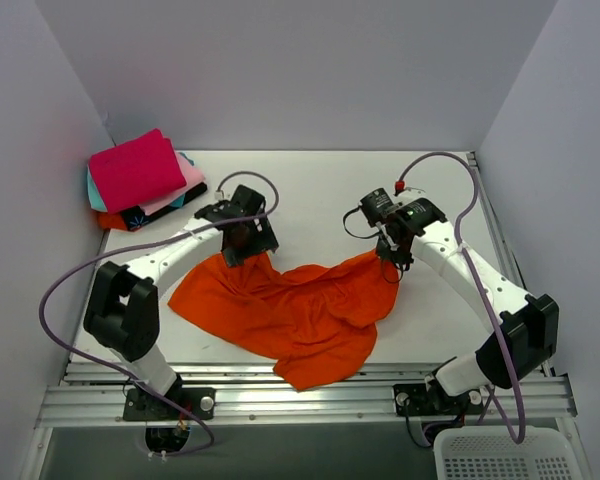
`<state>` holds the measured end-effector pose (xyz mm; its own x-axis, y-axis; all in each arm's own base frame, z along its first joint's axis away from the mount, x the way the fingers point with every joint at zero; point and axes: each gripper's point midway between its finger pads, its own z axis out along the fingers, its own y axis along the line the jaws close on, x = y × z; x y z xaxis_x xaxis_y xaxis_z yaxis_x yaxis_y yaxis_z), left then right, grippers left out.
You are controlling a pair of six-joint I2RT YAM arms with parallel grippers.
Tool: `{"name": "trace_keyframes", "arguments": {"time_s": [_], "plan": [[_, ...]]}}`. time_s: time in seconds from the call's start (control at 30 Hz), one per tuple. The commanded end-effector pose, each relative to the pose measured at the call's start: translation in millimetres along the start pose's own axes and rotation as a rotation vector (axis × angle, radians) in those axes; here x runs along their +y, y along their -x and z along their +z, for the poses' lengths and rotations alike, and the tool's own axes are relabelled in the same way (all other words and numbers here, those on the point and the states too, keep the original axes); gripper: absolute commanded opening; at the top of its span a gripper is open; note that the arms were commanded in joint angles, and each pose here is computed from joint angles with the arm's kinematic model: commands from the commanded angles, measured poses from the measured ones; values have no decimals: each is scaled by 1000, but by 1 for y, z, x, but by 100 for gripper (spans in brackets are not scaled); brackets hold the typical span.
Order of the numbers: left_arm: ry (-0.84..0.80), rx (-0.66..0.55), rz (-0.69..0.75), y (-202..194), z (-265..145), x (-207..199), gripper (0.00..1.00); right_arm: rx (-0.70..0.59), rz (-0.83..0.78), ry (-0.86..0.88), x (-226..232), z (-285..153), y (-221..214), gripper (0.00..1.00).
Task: Fold and stack the t-shirts
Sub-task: Flatten out the tshirt
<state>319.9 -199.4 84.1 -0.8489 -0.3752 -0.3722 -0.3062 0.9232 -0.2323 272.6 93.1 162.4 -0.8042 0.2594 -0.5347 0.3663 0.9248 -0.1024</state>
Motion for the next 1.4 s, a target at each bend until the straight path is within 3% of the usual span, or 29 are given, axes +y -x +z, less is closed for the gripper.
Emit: {"name": "trace_keyframes", "arguments": {"time_s": [0.0,0.1,0.13,0.17,0.23,0.33,0.57,0.8,1.13,1.37], "plan": [[-159,-269,-63,110,-80,-44,93,-41,25,-30,-3,-7,15,0],[-164,-282,-50,153,-62,-48,94,-40,32,-17,0,-8,17,0],[-197,-315,-54,177,-73,-62,94,-40,36,-12,2,-8,18,0],[-133,-235,-28,172,-38,-55,95,-39,40,-10,3,-9,18,0],[-122,-250,-21,193,-32,-62,94,-41,44,-8,3,-10,20,0],[-98,-209,-2,190,11,-65,94,-38,40,-24,1,-10,21,0],[-111,-111,-43,169,57,-70,93,-33,36,-45,2,-5,23,0],[-75,-77,-6,153,65,-55,93,-17,23,-53,11,5,23,0],[9,-16,-10,119,88,1,92,1,11,-73,8,14,20,0],[-1,13,-9,101,99,9,92,9,3,-77,6,17,19,0]]}}
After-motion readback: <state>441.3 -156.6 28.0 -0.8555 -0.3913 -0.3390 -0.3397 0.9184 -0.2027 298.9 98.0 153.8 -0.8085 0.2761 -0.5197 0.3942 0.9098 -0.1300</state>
